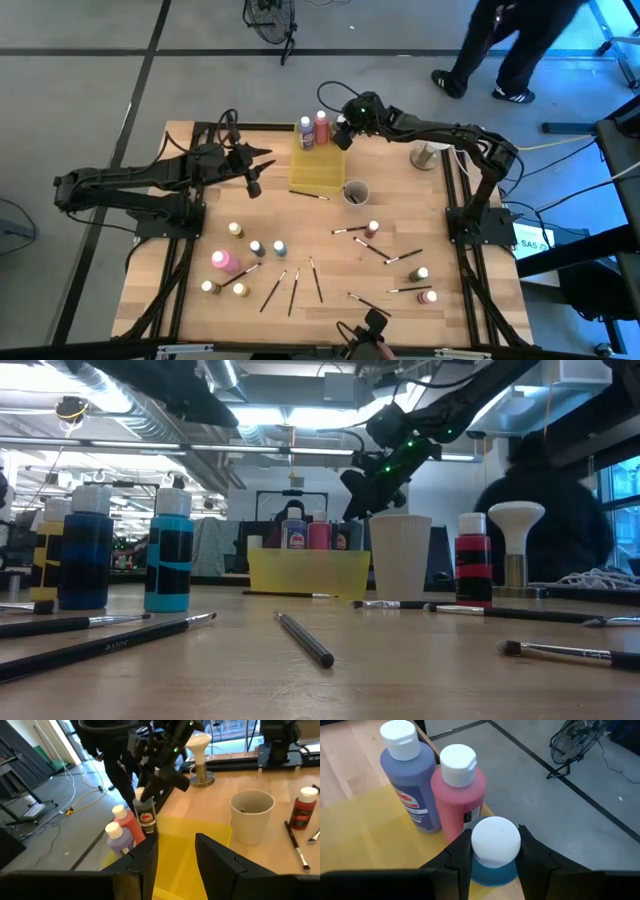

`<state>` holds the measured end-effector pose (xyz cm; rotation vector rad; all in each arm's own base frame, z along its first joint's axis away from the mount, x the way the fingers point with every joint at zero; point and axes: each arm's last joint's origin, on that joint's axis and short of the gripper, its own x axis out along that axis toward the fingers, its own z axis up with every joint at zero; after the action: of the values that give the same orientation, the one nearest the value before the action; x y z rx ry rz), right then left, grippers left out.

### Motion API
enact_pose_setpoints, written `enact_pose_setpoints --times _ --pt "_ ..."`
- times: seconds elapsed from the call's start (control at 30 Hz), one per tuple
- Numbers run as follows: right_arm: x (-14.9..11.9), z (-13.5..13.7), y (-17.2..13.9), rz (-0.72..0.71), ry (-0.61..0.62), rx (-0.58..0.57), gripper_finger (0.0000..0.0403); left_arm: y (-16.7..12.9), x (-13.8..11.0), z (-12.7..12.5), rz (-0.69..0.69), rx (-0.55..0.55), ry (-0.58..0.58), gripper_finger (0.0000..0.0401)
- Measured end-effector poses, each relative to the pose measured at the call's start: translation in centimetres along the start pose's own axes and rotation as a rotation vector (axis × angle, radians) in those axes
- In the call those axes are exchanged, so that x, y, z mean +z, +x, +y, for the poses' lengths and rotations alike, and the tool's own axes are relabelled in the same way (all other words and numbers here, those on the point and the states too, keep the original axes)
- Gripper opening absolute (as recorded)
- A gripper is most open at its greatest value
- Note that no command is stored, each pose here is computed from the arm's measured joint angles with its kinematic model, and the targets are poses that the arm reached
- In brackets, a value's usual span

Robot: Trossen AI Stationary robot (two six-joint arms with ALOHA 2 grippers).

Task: Pick & Place Paint Supplies
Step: Put the large black paint bottle into the yellow bin

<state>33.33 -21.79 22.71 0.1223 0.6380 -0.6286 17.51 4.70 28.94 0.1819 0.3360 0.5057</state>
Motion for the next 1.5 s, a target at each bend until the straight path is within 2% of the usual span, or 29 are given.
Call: enact_pose_setpoints --times 0.17,0.4,0.8,1.07,1.5 --pt "-0.09 -0.06 -0.01 0.010 0.000 -0.002 0.0120 0.09 -0.06 0.34 0.005 0.017 -0.005 0.0125" --pt "-0.12 0.05 -0.03 0.015 0.018 0.069 0.0120 0.13 -0.08 0.47 0.006 0.023 -0.007 0.0125" --pt "-0.23 0.03 -0.08 0.031 0.022 0.059 0.0120 0.13 -0.22 0.44 0.019 0.019 -0.003 0.0125" --pt "-0.25 0.06 -0.09 0.033 0.019 0.057 0.0182 0.12 -0.36 0.41 0.034 0.017 0.001 0.0125" --pt "-0.04 0.85 -0.05 0.001 0.009 0.075 0.0187 0.12 -0.40 0.35 0.036 0.004 -0.010 0.0125"
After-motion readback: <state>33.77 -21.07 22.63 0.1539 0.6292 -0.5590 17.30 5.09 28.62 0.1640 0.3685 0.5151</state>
